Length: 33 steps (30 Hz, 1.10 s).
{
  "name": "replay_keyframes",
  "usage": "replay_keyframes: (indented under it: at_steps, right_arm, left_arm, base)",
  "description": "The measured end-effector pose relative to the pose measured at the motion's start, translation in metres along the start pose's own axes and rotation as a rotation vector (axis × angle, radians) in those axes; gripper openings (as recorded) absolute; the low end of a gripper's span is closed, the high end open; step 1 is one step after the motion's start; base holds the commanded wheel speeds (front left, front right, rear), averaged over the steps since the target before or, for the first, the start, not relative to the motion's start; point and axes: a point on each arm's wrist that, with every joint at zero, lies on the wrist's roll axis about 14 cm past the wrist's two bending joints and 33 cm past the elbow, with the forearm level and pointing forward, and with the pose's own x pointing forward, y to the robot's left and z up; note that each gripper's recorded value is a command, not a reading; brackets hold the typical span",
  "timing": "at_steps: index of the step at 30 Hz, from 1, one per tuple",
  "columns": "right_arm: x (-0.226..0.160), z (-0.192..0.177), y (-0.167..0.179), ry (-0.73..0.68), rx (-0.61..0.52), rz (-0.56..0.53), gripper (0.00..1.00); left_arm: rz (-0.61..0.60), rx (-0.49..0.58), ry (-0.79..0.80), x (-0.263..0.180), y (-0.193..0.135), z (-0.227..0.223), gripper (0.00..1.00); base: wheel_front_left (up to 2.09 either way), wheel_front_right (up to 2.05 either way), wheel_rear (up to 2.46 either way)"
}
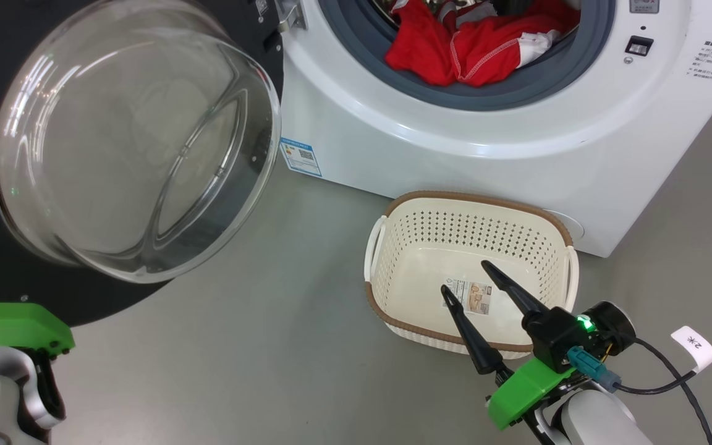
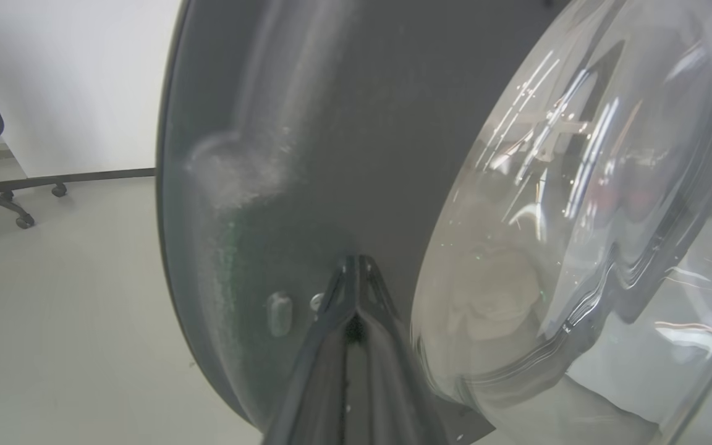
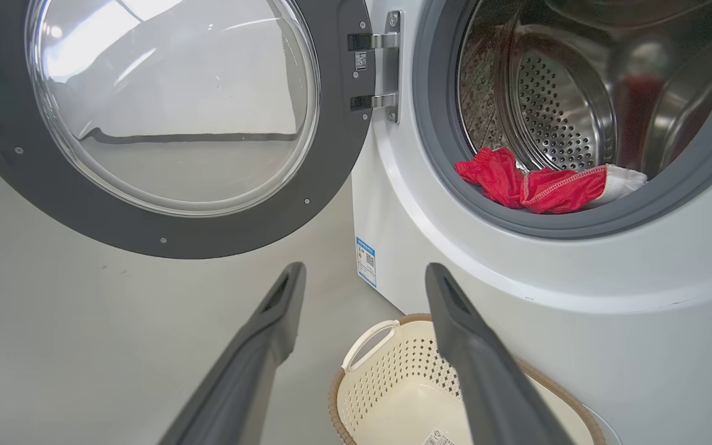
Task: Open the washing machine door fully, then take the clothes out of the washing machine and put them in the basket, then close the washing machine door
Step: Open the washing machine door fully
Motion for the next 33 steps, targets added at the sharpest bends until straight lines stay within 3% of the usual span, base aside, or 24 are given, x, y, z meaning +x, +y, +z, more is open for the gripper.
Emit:
replay_keyframes:
  at_steps: [6, 10, 12, 20, 33]
  right_arm:
    - [0.000, 0.005, -0.003, -0.012, -0.008, -0.009, 1.00]
    - [-0.001, 0.014, -0.004, -0.031, -0.008, -0.016, 1.00]
    - [-0.004, 0.022, -0.005, -0.049, -0.004, -0.027, 1.00]
    - [-0.016, 0.042, -0.021, -0.100, 0.006, -0.093, 1.00]
    - [-0.057, 0.077, -0.083, -0.200, -0.011, -0.309, 1.00]
  left_arm:
    - [-0.017, -0.027, -0.005, 0.002, -0.004, 0.002, 0.00]
    - [-0.037, -0.054, -0.054, 0.001, -0.011, 0.017, 0.50]
    - [-0.043, -0.073, -0.095, -0.004, -0.011, 0.028, 1.00]
    - [-0.156, -0.087, -0.263, -0.020, -0.036, 0.078, 1.00]
    - [-0.521, -0.141, -0.343, -0.060, -0.144, 0.102, 1.00]
  base:
    - [0.00, 0.00, 0.00]
    - [0.00, 0.00, 0.00]
    - [0.00, 0.00, 0.00]
    - [0.00, 0.00, 0.00]
    - [0.00, 0.00, 0.00]
